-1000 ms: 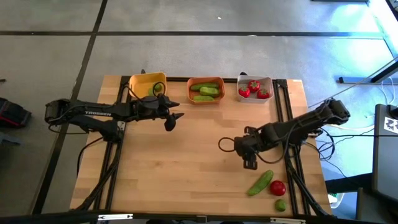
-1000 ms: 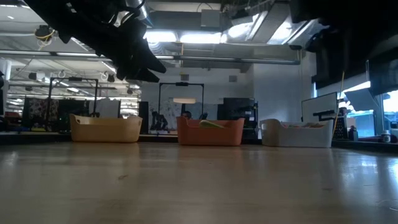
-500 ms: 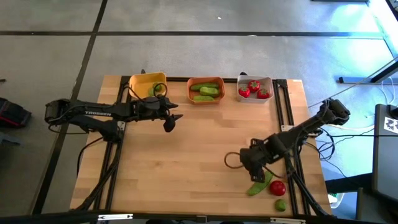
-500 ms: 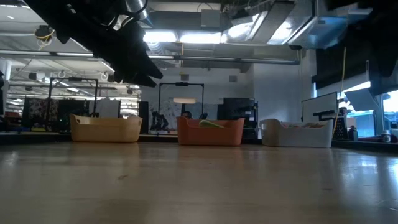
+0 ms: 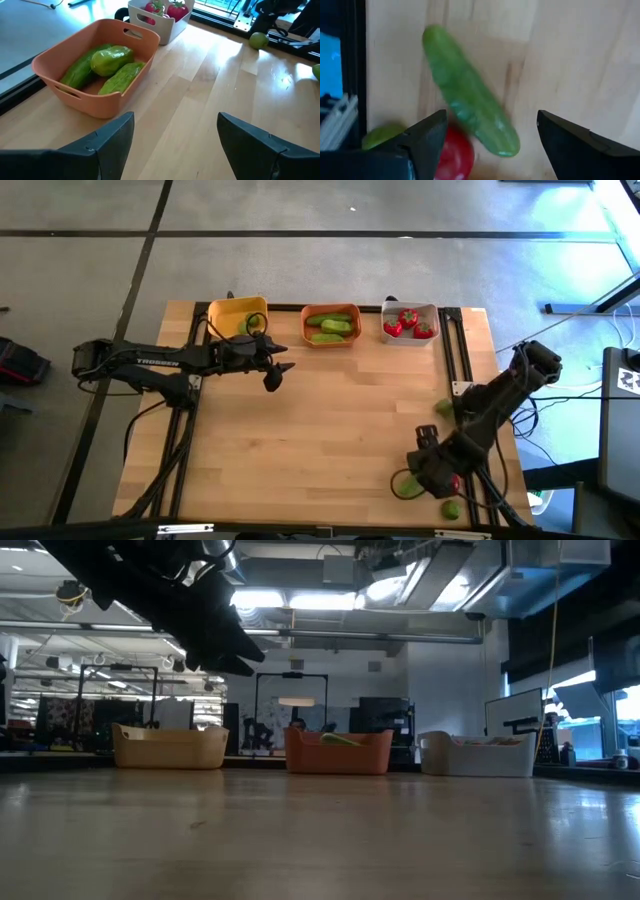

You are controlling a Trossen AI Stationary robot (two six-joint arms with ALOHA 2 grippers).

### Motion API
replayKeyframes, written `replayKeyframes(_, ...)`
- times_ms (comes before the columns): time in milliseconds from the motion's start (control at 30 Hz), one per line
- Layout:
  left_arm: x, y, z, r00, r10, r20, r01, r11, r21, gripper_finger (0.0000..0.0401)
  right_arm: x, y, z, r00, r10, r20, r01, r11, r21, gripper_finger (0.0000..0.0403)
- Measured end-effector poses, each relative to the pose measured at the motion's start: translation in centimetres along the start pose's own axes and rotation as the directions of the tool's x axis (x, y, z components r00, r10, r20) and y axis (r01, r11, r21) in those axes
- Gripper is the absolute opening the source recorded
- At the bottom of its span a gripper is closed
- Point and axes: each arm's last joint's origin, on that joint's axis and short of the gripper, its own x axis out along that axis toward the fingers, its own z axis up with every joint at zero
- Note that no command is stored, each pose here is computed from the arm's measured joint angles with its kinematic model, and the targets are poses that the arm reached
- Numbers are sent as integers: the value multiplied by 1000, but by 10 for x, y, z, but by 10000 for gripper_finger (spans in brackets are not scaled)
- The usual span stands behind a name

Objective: Sort produce into baskets
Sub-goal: Put the cucumber into the orange bin

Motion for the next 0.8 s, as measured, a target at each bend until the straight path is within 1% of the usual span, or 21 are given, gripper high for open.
replayKeyframes(67, 0, 0, 0, 1000, 0, 0, 0, 1000, 4, 281, 5, 3, -5, 1000, -1, -6, 1, 1000, -15, 301)
replayKeyframes(233, 0, 0, 0, 1000, 0, 0, 0, 1000, 7, 281, 23, 7, -15, 1000, 17, 5, -17, 1000, 23, 300)
replayKeyframes(333, 0, 0, 0, 1000, 0, 0, 0, 1000, 7, 281, 34, 8, -20, 999, 29, 15, -29, 999, 21, 300)
replayKeyframes(567, 0, 0, -1, 1000, 3, -14, -3, 1000, 4, 281, 51, 5, -23, 996, 72, 50, -73, 997, 37, 300)
replayKeyframes(633, 0, 0, -2, 1000, 5, -20, -5, 1000, 5, 281, 55, 3, -25, 996, 68, 50, -70, 997, 39, 300)
replayKeyframes(733, 0, 0, -2, 1000, 4, -19, -4, 1000, 3, 281, 61, -1, -29, 998, 40, 51, -44, 996, 78, 300)
replayKeyframes(800, 0, 0, -2, 1000, 4, -19, -4, 1000, -8, 281, 65, -3, -31, 998, 38, 54, -45, 992, 120, 300)
